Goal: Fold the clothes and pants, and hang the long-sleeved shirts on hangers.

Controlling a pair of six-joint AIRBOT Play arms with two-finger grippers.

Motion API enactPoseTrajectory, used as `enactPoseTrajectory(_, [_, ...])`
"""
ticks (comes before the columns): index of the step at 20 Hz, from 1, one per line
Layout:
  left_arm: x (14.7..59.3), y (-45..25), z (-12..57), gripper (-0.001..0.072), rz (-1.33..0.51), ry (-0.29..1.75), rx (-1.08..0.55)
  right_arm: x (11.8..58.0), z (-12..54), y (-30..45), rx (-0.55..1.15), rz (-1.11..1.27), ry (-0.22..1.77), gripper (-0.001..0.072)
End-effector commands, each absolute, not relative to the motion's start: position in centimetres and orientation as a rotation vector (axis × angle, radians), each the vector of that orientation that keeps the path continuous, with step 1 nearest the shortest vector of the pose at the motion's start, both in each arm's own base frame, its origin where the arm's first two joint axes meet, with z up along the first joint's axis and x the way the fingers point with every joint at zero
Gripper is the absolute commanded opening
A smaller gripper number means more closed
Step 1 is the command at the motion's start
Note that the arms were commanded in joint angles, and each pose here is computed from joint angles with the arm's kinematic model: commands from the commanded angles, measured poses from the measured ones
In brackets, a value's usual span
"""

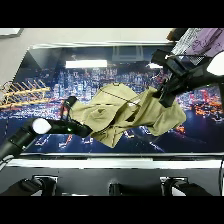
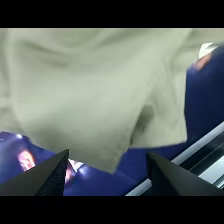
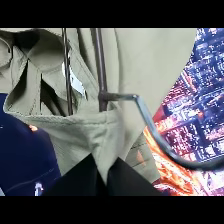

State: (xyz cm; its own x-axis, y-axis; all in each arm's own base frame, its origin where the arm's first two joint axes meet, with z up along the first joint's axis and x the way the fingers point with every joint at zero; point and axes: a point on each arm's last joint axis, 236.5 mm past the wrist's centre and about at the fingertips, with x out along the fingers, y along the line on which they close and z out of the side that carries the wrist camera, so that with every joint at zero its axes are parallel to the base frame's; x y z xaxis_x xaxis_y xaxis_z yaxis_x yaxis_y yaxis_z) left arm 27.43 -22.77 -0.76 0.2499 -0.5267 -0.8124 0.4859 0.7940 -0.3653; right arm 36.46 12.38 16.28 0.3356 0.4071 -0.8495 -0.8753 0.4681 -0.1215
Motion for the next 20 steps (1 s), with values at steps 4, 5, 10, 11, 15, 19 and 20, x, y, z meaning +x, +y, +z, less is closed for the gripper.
enactPoseTrajectory(4, [27.8, -25.0, -2.8, 0.0551, -0.591, 1.017, 0.15, 36.4, 16.3, 12.4, -0.624, 0.905, 0.867, 0.0022])
enactPoseTrajectory(5, [28.1, -24.6, -3.3, 0.0551, -0.565, 1.024, 0.158, 36.4, 16.3, 12.4, -0.624, 0.905, 0.867, 0.0022])
enactPoseTrajectory(10, [29.2, -24.4, -4.8, 0.0444, -0.551, 1.008, 0.215, 36.4, 16.3, 12.4, -0.601, 0.894, 0.877, 0.0022])
enactPoseTrajectory(11, [29.7, -24.8, -4.9, 0.0431, -0.556, 0.99, 0.207, 36.4, 16.3, 12.4, -0.601, 0.893, 0.878, 0.0022])
enactPoseTrajectory(15, [30.2, -25.4, -6.1, 0.0431, -0.557, 0.99, 0.198, 36.4, 16.3, 12.4, -0.593, 0.888, 0.881, 0.0022])
enactPoseTrajectory(19, [30.4, -25.5, -6.0, 0.001, -0.557, 0.985, 0.193, 36.3, 16.3, 12.4, -0.581, 0.883, 0.888, 0.0022])
enactPoseTrajectory(20, [30.8, -25.6, -5.6, 0.0019, -0.554, 0.978, 0.185, 36.3, 16.3, 12.4, -0.58, 0.885, 0.89, 0.0022])
